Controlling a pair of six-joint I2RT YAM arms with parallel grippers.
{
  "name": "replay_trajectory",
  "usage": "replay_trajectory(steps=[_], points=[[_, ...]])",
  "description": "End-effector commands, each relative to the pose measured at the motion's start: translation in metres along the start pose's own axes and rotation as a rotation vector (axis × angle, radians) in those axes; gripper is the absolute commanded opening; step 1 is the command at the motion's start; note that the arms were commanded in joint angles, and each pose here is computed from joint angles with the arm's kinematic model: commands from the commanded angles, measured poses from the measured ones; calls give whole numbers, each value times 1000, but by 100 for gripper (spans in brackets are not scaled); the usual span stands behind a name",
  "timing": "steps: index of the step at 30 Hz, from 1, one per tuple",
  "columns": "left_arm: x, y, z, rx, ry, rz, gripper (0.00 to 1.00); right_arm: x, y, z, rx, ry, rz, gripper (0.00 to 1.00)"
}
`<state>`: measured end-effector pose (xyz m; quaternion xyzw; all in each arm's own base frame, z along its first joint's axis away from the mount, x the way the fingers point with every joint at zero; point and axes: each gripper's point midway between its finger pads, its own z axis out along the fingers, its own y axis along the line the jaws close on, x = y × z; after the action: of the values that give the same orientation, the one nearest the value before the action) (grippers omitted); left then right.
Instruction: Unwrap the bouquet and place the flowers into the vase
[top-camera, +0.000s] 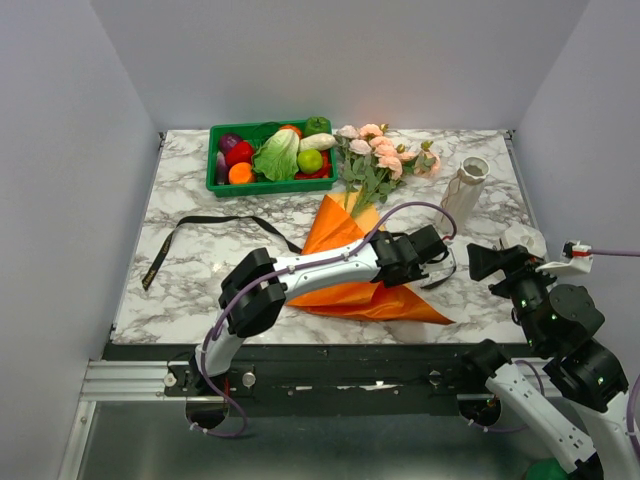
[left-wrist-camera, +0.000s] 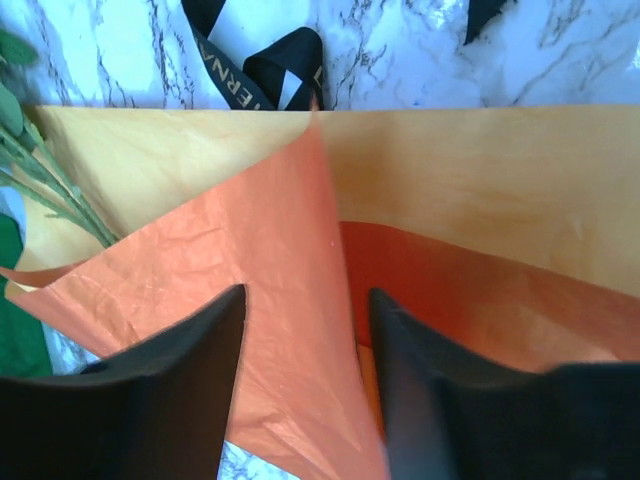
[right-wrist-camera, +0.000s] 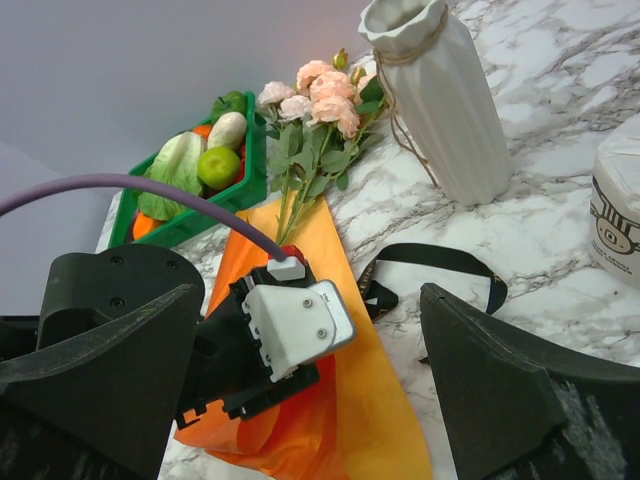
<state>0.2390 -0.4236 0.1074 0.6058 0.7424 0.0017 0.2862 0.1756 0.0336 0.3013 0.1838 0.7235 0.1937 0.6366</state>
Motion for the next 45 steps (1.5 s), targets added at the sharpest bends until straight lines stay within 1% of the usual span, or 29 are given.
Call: replay_trajectory(steps=[1, 2, 3, 4, 6, 10, 12, 13, 14, 16, 17, 18, 20, 21, 23, 25, 26, 28, 29, 30, 31, 32, 33, 34, 38, 39, 42, 43, 45], points=[[-2, 6, 2, -42, 0, 9, 34, 0, -2, -3, -1, -4, -5, 98], [-2, 5, 1, -39, 1, 11, 28, -1, -3, -3, 0, -6, -4, 98], [-1, 7, -1, -43, 2, 6, 19, -1, -3, -4, -2, -8, -3, 98], [-1, 8, -3, -49, 2, 4, 15, 0, -2, -3, -2, -6, -5, 98], [-2, 16, -13, -68, -11, -4, 11, 0, -2, -3, -6, -5, -4, 98], [1, 40, -36, -115, -21, -35, 8, -1, 4, 0, -22, -2, -6, 98], [10, 65, -54, -167, -20, -76, 5, 0, 7, 4, -25, 5, -11, 98], [17, 77, -60, -190, -12, -98, 1, 0, 10, 6, -35, 3, -13, 98], [32, 96, -63, -216, 11, -140, 0, 1, 11, 7, -39, 8, -16, 98], [49, 124, -86, -246, -7, -227, 0, 1, 17, 11, -53, 10, -25, 98], [65, 131, -88, -247, 14, -254, 0, 1, 18, 12, -55, 11, -28, 98], [85, 157, -104, -293, 13, -320, 0, 0, 20, 13, -61, 12, -30, 98], [121, 170, -108, -328, 59, -360, 0, -1, 27, 17, -77, 14, -36, 98], [138, 187, -125, -373, 42, -415, 0, 0, 28, 19, -81, 20, -39, 98], [169, 188, -127, -378, 81, -449, 0, 2, 34, 23, -95, 28, -44, 98], [194, 198, -142, -420, 84, -504, 0, 4, 38, 25, -109, 38, -45, 98], [208, 191, -138, -411, 111, -513, 0, 6, 40, 27, -114, 45, -46, 98], [227, 194, -148, -442, 115, -548, 0, 11, 44, 30, -129, 64, -49, 98], [248, 192, -145, -443, 158, -564, 1, 13, 45, 31, -131, 72, -51, 98], [256, 197, -150, -475, 150, -570, 2, 17, 45, 33, -132, 84, -54, 98], [266, 200, -152, -507, 167, -566, 7, 20, 48, 34, -147, 95, -59, 98], [287, 196, -147, -518, 223, -543, 11, 22, 49, 35, -151, 103, -61, 98], [292, 203, -149, -566, 221, -543, 16, 25, 50, 36, -153, 114, -64, 98], [301, 204, -147, -577, 239, -544, 28, 33, 51, 40, -155, 141, -72, 98], [336, 216, -144, -622, 324, -554, 45, 52, 53, 50, -159, 201, -95, 98], [346, 227, -148, -661, 332, -573, 49, 55, 53, 53, -157, 210, -100, 98], [359, 248, -159, -729, 364, -551, 86, 67, 55, 62, -161, 241, -125, 98], [367, 254, -165, -743, 386, -546, 90, 68, 58, 64, -172, 244, -126, 98], [365, 269, -177, -788, 378, -543, 99, 78, 59, 72, -171, 272, -152, 98]])
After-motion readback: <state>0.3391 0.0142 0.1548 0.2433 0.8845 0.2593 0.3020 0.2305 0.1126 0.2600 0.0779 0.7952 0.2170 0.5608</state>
